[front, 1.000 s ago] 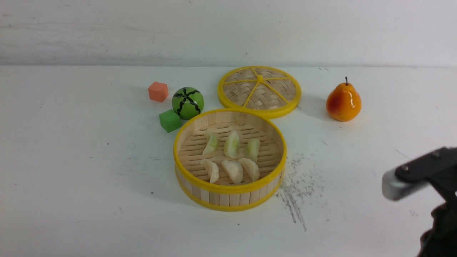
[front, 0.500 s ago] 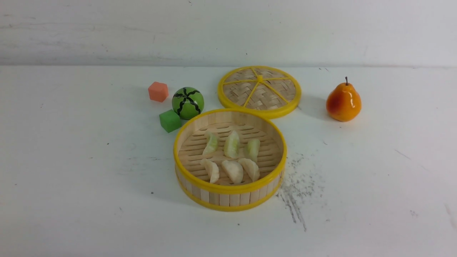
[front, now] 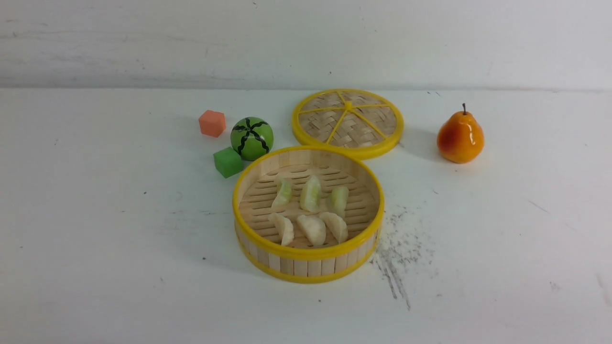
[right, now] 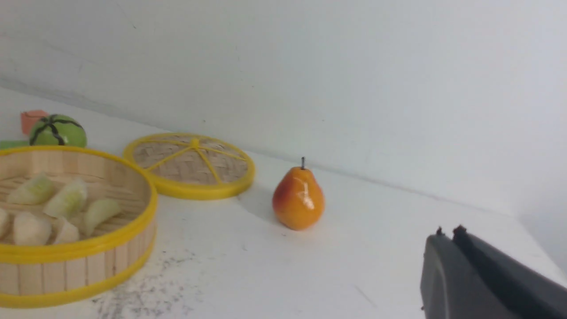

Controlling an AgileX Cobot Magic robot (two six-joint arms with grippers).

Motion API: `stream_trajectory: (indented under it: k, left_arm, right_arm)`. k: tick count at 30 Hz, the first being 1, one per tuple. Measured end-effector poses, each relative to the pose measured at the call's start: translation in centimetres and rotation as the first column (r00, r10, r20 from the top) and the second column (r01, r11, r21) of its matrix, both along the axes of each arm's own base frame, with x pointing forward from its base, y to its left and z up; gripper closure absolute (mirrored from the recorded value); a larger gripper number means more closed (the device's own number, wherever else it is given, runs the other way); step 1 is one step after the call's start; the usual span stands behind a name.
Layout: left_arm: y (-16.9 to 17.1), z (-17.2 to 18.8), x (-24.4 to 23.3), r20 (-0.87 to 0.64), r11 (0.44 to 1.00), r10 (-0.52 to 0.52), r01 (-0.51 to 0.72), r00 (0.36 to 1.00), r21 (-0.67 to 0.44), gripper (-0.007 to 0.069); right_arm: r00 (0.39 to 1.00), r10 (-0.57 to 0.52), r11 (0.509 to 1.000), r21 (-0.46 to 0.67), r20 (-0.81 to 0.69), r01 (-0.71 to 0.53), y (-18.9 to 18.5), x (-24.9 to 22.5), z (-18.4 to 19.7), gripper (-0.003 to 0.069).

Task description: Put the dumplings into the steamer on the white table.

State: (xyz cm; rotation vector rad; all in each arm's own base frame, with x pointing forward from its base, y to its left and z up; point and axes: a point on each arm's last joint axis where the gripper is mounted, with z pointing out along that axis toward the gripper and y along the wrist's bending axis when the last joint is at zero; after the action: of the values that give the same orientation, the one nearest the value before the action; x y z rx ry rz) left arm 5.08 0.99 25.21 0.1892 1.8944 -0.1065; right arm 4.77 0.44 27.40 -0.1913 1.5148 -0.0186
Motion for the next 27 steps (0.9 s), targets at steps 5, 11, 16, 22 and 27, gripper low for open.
stream_trajectory:
  k: [5, 11, 16, 22, 27]
  left_arm:
    - [0.0, 0.0, 0.0, 0.0, 1.0, 0.0, 0.0, 1.0, 0.0, 0.0531]
    - [0.0, 0.0, 0.0, -0.001, 1.0, 0.001, -0.001, 1.0, 0.0, 0.0524]
    - [0.0, 0.0, 0.0, -0.001, 1.0, 0.001, -0.001, 1.0, 0.0, 0.0523]
    - [0.0, 0.0, 0.0, -0.001, 1.0, 0.001, -0.001, 1.0, 0.0, 0.0521]
    - [0.0, 0.0, 0.0, -0.001, 1.0, 0.001, -0.001, 1.0, 0.0, 0.0515]
  right_arm:
    - [0.999, 0.033, 0.992, 0.126, -0.012, -0.032, 0.4, 1.4, -6.1, 0.065]
    - [0.996, 0.034, 0.984, 0.177, -0.087, -0.018, 0.4, 1.5, -7.6, 0.0643]
    - [0.98, 0.042, 0.967, 0.253, -0.195, 0.009, 0.4, 1.4, -8.5, 0.0643]
    - [0.918, 0.059, 0.96, 0.274, -0.393, 0.056, 0.6, 0.9, -10.3, 0.0639]
    - [0.898, 0.061, 0.952, 0.296, -0.436, 0.078, 0.6, 0.8, -10.5, 0.0638]
